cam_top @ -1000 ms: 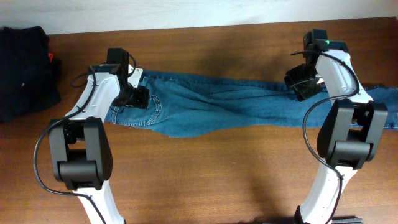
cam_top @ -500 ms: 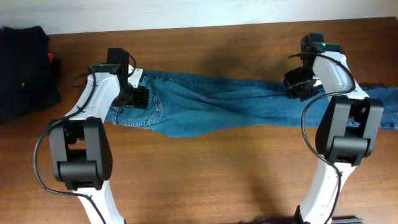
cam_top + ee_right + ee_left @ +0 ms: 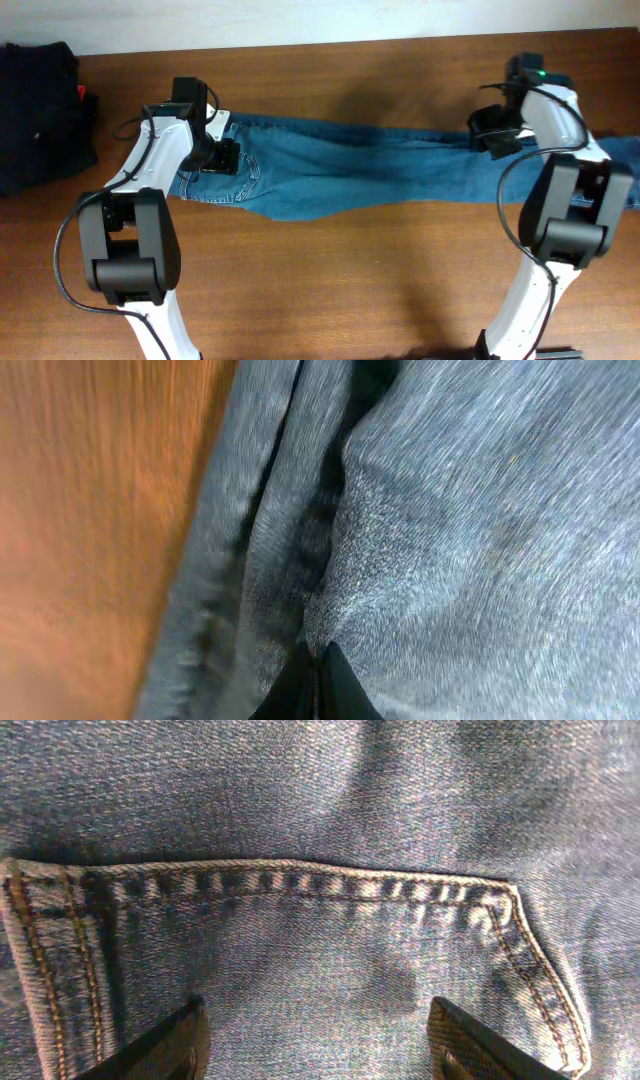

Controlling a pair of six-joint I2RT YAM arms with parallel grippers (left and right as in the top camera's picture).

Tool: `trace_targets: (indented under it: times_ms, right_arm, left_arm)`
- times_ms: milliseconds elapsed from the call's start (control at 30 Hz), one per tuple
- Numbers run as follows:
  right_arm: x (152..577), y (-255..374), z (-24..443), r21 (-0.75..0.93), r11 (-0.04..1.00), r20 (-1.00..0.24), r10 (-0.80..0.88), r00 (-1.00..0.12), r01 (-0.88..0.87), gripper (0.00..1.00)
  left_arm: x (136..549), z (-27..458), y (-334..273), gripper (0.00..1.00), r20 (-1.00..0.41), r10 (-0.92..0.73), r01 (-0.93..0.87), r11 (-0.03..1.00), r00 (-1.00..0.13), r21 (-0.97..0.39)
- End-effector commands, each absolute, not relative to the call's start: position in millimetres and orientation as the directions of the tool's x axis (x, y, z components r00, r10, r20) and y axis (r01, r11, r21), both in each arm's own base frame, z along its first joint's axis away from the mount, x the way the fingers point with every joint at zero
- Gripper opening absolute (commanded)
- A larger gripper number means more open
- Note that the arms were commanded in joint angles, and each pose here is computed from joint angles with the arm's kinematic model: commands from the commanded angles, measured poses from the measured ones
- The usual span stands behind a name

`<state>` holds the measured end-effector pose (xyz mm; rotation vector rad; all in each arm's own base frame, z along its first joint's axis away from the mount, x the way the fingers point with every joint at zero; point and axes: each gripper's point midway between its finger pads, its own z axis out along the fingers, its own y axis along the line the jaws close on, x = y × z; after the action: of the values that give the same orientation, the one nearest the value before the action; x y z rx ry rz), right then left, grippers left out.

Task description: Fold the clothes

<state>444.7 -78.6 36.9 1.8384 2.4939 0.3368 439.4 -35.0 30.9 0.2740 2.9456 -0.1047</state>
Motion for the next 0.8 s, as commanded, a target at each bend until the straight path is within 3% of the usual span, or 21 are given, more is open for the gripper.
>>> trace_targets:
  times_ms: [0, 267, 300, 400, 467, 633, 767]
  right_arm:
    - [447, -99, 35, 0.232, 0.213, 0.149, 0.957, -0.25, 0.949, 0.04]
    - [467, -113, 39, 0.314, 0.232, 0.088, 0.958, -0.271, 0.921, 0.04]
    - [472, -112, 39, 0.329, 0.254, 0.073, 0.953, -0.292, 0.91, 0.11]
    - [485, -108, 42, 0.363, 0.352, 0.005, 0.925, -0.38, 0.863, 0.64]
    - [493, -107, 46, 0.386, 0.435, -0.049, 0.89, -0.453, 0.813, 0.77]
    - [503, -114, 81, 0.353, 0.716, -0.211, 0.688, -0.695, 0.602, 0.86]
    - [484, -117, 95, 0.232, 0.873, -0.233, 0.477, -0.847, 0.428, 0.88]
  left_arm:
    - [435, 21, -29, 0.7, -0.153, 0.166, 0.174, 0.984, -0.974, -0.043]
    - [433, 21, -29, 0.69, -0.149, 0.166, 0.174, 0.984, -0.975, -0.043]
    - [433, 20, -29, 0.69, -0.148, 0.166, 0.174, 0.984, -0.975, -0.043]
    - [433, 21, -29, 0.69, -0.149, 0.166, 0.174, 0.984, -0.975, -0.043]
    - [435, 21, -29, 0.69, -0.153, 0.166, 0.174, 0.984, -0.974, -0.043]
    - [438, 21, -29, 0.69, -0.168, 0.165, 0.175, 0.984, -0.972, -0.041]
    - [439, 21, -30, 0.69, -0.169, 0.165, 0.174, 0.984, -0.972, -0.042]
